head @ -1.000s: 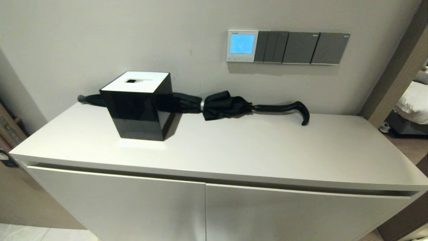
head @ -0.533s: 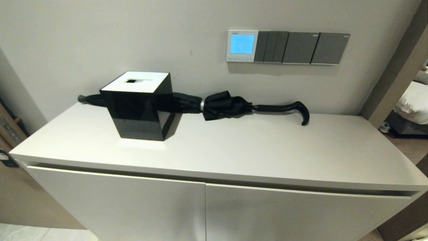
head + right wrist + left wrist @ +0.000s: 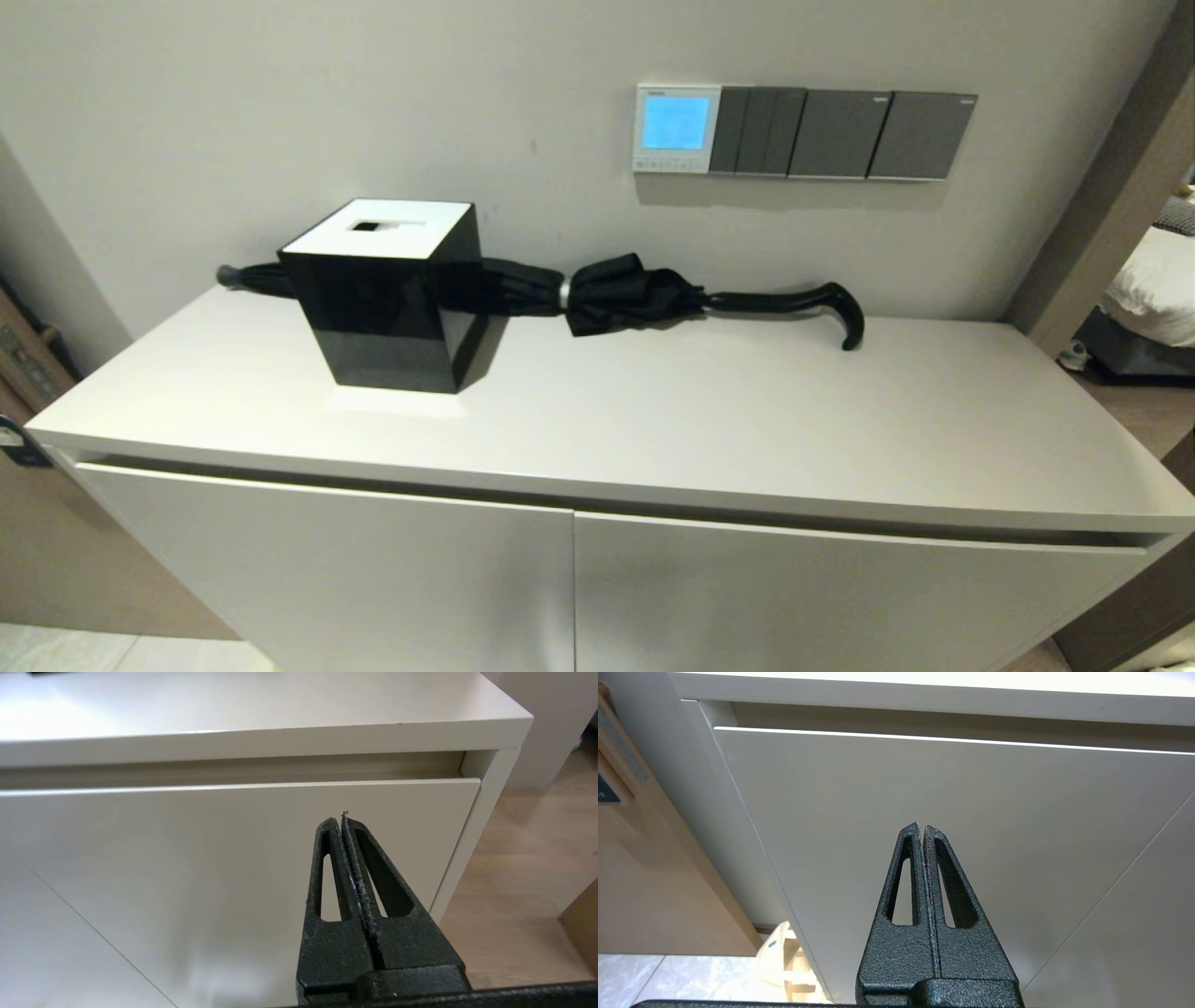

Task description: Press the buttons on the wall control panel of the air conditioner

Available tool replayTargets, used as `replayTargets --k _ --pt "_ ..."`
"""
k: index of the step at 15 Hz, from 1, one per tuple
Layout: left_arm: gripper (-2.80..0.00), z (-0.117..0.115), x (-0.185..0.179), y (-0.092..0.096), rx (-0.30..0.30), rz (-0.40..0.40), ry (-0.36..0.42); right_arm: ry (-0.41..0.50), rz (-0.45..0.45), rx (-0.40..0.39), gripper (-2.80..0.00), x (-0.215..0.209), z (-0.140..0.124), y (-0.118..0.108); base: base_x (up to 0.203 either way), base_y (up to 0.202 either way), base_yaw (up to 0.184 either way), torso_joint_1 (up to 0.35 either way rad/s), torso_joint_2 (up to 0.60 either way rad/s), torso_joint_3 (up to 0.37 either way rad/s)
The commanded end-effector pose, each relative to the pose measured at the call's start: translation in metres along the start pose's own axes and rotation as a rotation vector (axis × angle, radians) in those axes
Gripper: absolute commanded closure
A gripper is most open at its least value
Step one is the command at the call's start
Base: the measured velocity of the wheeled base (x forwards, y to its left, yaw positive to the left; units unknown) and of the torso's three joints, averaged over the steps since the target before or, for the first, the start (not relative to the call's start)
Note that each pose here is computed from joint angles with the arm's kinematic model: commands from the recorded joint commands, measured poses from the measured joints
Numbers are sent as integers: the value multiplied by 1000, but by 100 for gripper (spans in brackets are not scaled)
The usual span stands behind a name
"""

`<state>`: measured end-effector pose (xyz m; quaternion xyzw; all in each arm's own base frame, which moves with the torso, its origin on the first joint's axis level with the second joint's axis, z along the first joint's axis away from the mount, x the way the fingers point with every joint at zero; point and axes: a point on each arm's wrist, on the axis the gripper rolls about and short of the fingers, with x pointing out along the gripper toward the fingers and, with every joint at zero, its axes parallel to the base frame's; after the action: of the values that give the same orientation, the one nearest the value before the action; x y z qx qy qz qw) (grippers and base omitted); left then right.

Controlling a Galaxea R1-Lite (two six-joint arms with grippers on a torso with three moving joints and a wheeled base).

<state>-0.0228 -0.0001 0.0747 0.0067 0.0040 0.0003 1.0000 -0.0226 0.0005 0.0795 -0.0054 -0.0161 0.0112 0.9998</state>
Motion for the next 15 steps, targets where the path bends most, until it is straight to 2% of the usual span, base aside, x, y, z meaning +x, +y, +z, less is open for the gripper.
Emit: replayTargets --k 1,2,15 --pt "0 0 0 0 0 1 2 28 -1 4 0 0 -3 0 0 0 0 0 0 0" --pt "0 0 0 0 0 1 1 55 -1 0 0 0 -6 0 0 0 0 0 0 0" --pt "0 0 0 0 0 1 0 43 -20 19 0 0 -5 0 0 0 0 0 0 0"
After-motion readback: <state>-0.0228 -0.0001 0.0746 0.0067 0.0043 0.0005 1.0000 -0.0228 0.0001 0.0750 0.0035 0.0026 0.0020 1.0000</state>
